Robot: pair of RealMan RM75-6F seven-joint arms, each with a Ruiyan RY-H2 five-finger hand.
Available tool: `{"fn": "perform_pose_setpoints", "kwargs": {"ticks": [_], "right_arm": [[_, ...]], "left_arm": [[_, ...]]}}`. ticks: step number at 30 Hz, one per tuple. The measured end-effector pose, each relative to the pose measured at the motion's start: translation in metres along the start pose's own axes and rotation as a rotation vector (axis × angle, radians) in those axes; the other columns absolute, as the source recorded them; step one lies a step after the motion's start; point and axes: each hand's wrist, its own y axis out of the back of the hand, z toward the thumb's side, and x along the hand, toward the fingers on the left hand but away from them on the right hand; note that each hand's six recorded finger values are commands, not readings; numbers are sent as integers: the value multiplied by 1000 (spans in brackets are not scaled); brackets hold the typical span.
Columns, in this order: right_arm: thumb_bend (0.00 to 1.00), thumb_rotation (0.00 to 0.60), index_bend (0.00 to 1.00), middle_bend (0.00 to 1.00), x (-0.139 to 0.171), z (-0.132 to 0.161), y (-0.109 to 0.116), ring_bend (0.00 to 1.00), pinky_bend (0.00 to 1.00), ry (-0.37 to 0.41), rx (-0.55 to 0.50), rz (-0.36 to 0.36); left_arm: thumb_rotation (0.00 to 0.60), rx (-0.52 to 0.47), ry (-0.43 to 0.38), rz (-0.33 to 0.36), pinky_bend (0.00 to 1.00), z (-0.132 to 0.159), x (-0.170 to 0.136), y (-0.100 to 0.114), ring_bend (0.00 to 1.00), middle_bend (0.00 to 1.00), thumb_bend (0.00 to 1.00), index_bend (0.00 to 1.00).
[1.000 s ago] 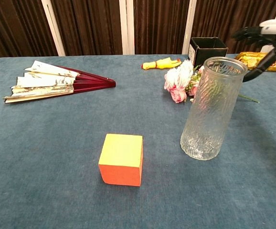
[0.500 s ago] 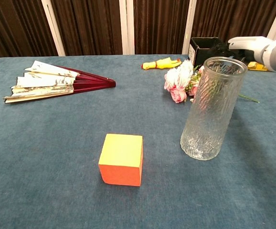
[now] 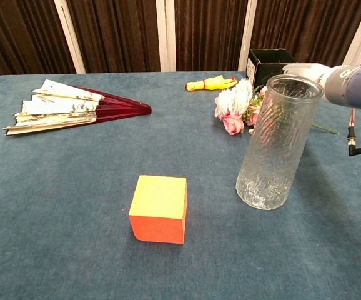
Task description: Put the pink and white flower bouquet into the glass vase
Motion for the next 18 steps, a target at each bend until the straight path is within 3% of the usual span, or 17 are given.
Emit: {"fn": "perform_pose_setpoints", "kwargs": {"ticks": [7,18], "right_arm": [[0,600,150,65,-9,8,-10,22,0,7,-11,0],[0,600,374,296,-19,25,-29,293,0,29,-1,-29]], "left_arm": [[600,8,9,1,23,0,1,-1,0,0,248,73],[600,9,26,-9,23,-3,6,-3,0,0,249,91]]}}
